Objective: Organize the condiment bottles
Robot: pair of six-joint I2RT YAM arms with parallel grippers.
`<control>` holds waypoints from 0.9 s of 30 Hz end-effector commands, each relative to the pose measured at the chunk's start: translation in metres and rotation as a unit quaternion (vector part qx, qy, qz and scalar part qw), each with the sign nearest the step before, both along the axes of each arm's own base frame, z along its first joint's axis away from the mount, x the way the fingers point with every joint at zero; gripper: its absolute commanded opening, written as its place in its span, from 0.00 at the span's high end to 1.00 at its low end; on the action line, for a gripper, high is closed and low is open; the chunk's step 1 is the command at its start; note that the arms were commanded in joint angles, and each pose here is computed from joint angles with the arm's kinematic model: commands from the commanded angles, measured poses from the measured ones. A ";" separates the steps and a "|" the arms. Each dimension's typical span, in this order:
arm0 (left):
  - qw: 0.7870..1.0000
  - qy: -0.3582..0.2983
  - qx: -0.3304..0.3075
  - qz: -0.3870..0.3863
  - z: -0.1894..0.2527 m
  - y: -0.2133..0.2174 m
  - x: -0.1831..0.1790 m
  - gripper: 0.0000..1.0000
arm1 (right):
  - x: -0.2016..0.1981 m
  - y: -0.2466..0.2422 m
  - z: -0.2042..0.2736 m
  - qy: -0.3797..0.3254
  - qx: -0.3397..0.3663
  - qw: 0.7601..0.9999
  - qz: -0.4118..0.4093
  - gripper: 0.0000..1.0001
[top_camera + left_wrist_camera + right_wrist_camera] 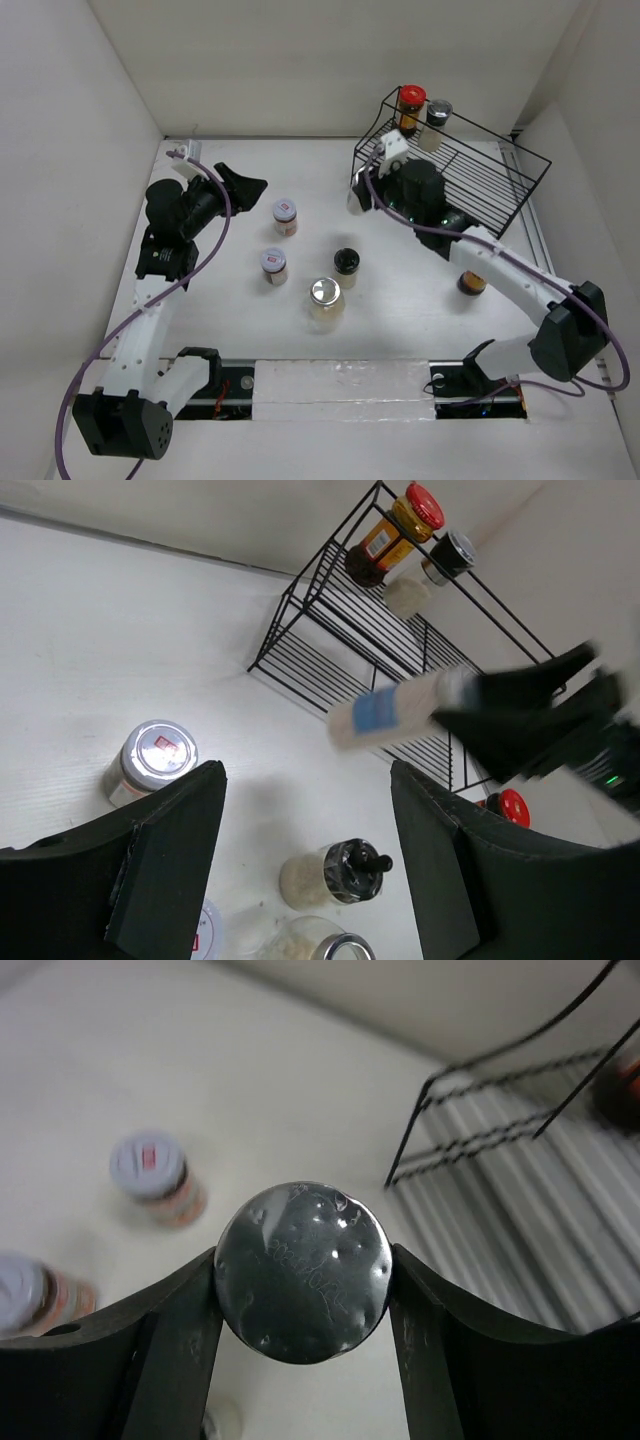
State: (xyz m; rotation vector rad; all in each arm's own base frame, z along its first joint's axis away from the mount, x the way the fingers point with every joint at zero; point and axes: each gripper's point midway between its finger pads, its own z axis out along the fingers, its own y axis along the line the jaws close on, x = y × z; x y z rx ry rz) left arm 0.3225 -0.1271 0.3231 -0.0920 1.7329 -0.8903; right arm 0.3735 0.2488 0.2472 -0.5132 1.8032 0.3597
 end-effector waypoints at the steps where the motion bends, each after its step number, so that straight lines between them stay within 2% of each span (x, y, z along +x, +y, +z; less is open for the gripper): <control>1: 1.000 -0.029 -0.007 -0.006 0.014 -0.001 -0.004 0.38 | 0.023 -0.059 0.196 -0.230 0.104 0.964 -0.088 0.56; 6: 0.999 -0.035 -0.007 -0.006 0.017 -0.001 -0.007 0.38 | 0.042 -0.127 0.251 -0.281 0.104 0.944 -0.141 0.56; 11: 0.999 -0.040 -0.007 -0.006 0.022 -0.001 -0.007 0.38 | 0.066 -0.179 0.267 -0.279 0.078 0.939 -0.183 0.56; 16: 0.999 -0.033 -0.002 -0.001 0.017 0.001 -0.004 0.38 | 0.092 -0.233 0.258 -0.256 0.056 0.936 -0.236 0.56; 27: 1.000 -0.028 -0.002 -0.001 0.013 0.001 -0.002 0.38 | 0.130 -0.257 0.207 -0.191 0.058 0.953 -0.229 0.56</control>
